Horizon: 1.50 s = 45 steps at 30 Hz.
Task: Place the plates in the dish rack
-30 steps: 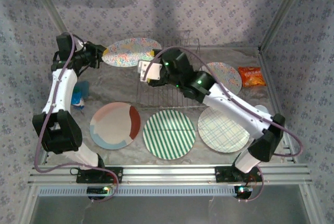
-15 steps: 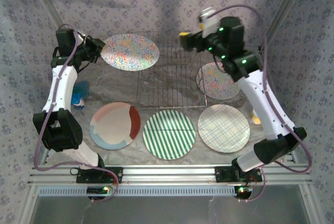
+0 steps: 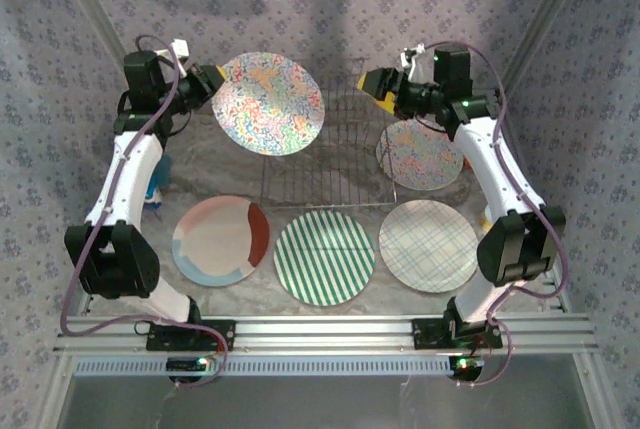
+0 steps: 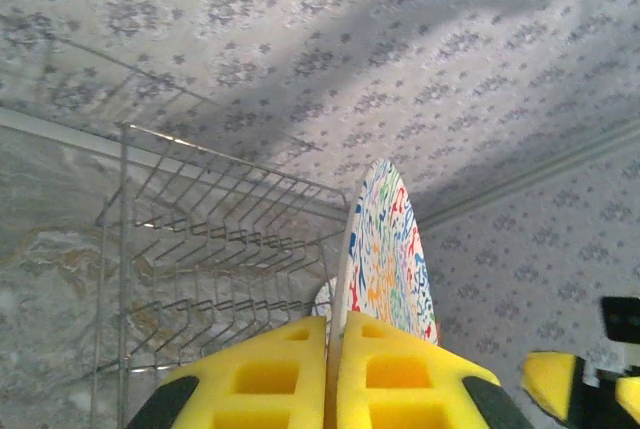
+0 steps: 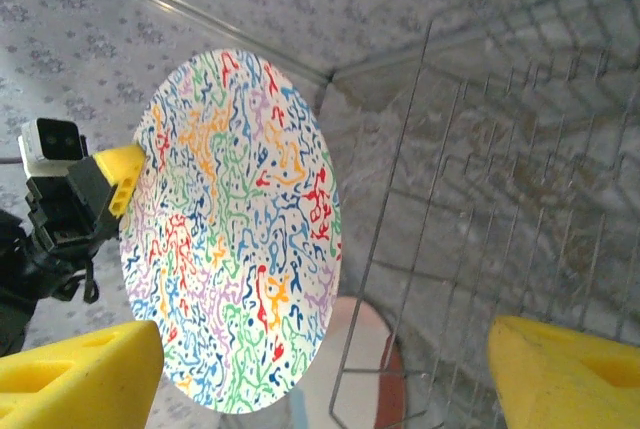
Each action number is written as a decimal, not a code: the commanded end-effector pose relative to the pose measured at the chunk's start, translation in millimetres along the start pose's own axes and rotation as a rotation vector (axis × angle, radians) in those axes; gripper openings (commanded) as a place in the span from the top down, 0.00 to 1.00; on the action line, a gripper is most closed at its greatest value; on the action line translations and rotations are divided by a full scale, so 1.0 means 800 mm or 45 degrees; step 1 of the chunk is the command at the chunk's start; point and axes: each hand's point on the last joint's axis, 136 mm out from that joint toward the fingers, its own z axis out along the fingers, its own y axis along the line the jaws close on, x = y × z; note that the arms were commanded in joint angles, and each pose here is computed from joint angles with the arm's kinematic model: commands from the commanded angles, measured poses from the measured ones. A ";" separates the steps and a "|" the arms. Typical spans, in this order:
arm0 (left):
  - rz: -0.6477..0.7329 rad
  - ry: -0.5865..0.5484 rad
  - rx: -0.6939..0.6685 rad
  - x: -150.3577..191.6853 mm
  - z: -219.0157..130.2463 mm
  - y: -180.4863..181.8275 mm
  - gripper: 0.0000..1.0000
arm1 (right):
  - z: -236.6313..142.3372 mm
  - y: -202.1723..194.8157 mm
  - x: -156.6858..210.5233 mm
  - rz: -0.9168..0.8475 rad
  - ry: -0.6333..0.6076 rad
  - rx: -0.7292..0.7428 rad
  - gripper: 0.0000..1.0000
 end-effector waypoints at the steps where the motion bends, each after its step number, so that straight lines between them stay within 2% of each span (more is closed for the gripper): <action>1: 0.131 -0.024 0.169 -0.011 -0.010 -0.048 1.00 | 0.009 -0.001 0.011 0.057 0.063 -0.138 0.14; 5: 0.123 -0.011 0.184 -0.007 -0.006 -0.047 1.00 | 0.026 -0.009 0.021 0.059 0.084 -0.196 0.15; 10: 0.090 0.003 0.236 -0.003 -0.002 -0.051 1.00 | 0.045 0.002 0.034 -0.017 0.113 -0.267 0.21; 28: 0.036 0.013 0.263 0.008 0.000 -0.050 1.00 | 0.105 0.017 0.048 -0.051 0.169 -0.369 0.33; 32: 0.034 0.010 0.257 0.009 -0.001 -0.048 1.00 | 0.108 0.019 0.046 -0.044 0.155 -0.381 0.43; 37: 0.038 0.011 0.254 0.010 -0.003 -0.049 1.00 | 0.108 0.020 0.047 -0.047 0.149 -0.402 0.69; 45: 0.032 0.013 0.244 0.012 -0.001 -0.045 1.00 | 0.109 0.022 0.049 -0.042 0.150 -0.422 1.00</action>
